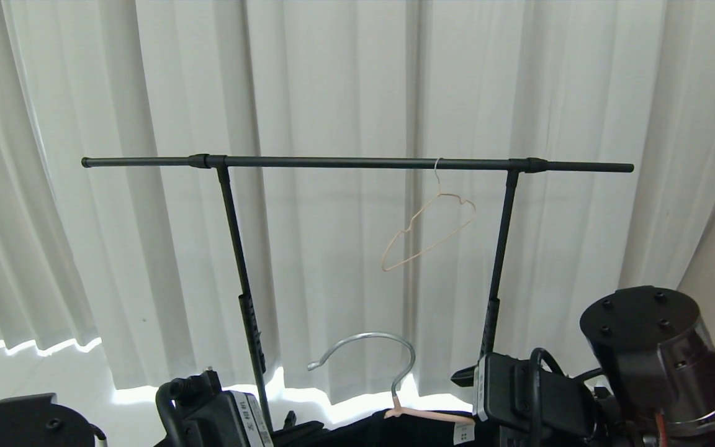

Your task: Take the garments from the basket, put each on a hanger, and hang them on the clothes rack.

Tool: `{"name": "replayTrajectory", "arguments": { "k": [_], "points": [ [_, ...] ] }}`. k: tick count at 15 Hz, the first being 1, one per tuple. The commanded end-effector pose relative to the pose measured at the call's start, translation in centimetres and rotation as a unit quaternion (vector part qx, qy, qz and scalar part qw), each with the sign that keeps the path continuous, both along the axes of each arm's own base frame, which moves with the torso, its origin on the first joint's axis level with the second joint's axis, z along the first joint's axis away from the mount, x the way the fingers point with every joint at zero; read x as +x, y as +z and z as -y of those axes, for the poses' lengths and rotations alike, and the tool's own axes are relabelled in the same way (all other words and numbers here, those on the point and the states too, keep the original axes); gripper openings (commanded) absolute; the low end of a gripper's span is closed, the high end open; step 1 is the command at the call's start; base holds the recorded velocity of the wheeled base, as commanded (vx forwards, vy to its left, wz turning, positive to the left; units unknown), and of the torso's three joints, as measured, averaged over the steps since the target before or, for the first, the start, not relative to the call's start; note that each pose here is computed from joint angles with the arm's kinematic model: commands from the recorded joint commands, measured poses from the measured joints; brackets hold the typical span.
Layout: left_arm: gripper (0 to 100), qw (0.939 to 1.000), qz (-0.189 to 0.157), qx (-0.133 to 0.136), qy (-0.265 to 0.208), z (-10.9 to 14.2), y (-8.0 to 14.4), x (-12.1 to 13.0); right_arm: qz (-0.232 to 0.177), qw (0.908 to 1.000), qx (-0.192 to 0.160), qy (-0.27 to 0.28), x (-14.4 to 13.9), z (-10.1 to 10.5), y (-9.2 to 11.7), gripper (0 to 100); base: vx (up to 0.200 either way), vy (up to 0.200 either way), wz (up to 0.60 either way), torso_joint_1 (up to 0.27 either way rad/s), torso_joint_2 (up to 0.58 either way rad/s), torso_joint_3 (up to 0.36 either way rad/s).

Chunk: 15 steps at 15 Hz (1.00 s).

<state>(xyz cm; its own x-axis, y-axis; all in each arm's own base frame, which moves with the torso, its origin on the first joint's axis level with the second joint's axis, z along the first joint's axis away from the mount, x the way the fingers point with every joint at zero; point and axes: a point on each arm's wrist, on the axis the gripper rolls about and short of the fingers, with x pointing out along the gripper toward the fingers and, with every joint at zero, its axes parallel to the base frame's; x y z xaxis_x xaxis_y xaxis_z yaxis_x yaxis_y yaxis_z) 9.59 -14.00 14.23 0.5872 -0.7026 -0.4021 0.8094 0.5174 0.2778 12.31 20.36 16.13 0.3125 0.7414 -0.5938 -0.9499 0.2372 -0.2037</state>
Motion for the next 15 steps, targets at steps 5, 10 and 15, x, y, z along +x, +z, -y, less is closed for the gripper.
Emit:
{"name": "replayTrajectory", "arguments": {
  "k": [5, 10, 15],
  "points": [
    [0, 1.0, 0.001, -0.002, 0.0, 0.04, 0.1, 0.02, 0.004, 1.0, -0.002, -0.001, 0.03, 0.1, 0.0, 0, 0.0, 0.0, 0.0, 0.0, 0.0, 0.0],
    [0, 1.0, 0.003, -0.001, -0.001, 0.07, 0.11, 0.05, 0.024, 0.9993, -0.01, -0.029, 0.27, 0.2, 0.04, 0, 0.0, 0.0, 0.0, 0.0, 0.0, 0.0],
    [100, 0.9999, 0.012, 0.01, -0.003, 0.09, 0.05, 0.08, 0.033, 0.999, 0.004, -0.03, 0.02, 0.66, 0.8, 0, 0.0, 0.0, 0.0, 0.0, 0.0, 0.0]
  ]
}}
